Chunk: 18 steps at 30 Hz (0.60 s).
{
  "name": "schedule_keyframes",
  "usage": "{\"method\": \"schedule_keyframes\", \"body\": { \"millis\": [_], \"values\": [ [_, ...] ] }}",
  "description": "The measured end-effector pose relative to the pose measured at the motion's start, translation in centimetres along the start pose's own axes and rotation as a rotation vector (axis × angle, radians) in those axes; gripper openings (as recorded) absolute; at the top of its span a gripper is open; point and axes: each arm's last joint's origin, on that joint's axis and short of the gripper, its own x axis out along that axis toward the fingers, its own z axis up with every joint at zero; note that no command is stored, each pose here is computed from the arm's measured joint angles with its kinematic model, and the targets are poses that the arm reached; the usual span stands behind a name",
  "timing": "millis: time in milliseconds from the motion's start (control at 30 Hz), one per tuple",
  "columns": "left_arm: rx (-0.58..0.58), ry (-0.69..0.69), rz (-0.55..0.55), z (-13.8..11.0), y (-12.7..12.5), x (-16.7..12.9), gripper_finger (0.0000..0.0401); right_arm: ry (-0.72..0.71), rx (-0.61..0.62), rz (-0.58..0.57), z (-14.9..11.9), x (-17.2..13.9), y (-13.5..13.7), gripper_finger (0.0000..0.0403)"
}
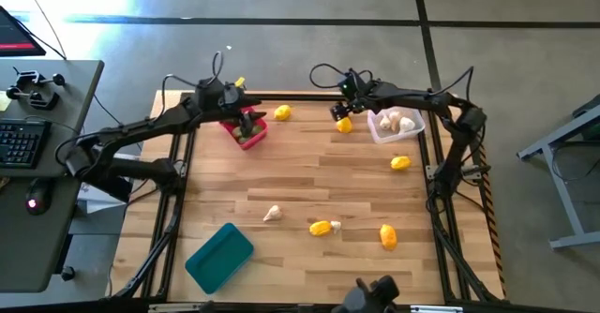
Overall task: Sort produce into baskets
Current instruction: Put the white garlic in the transparent bin
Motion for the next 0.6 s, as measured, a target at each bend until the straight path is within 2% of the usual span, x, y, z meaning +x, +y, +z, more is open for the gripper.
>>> {"method": "schedule_keyframes", "body": {
  "millis": [167,467,600],
  "values": [
    [-0.002,-0.131,-0.056,-0.1,-0.4,-0.6,0.0204,0.053,0.029,-0.017,-0.4,0.7,-0.5,0.0277],
    [-0.065,-0.131,-0.069,-2.0,-0.6,-0.4,0.0204,0.116,0.037,0.003,-0.9,3.2,-1.1,0.0273],
    [-0.087,-0.124,-0.084,-2.4,-1.0,-0.3,0.0204,0.117,0.031,-0.004,-1.0,3.5,-1.1,0.0241]
  ]
}}
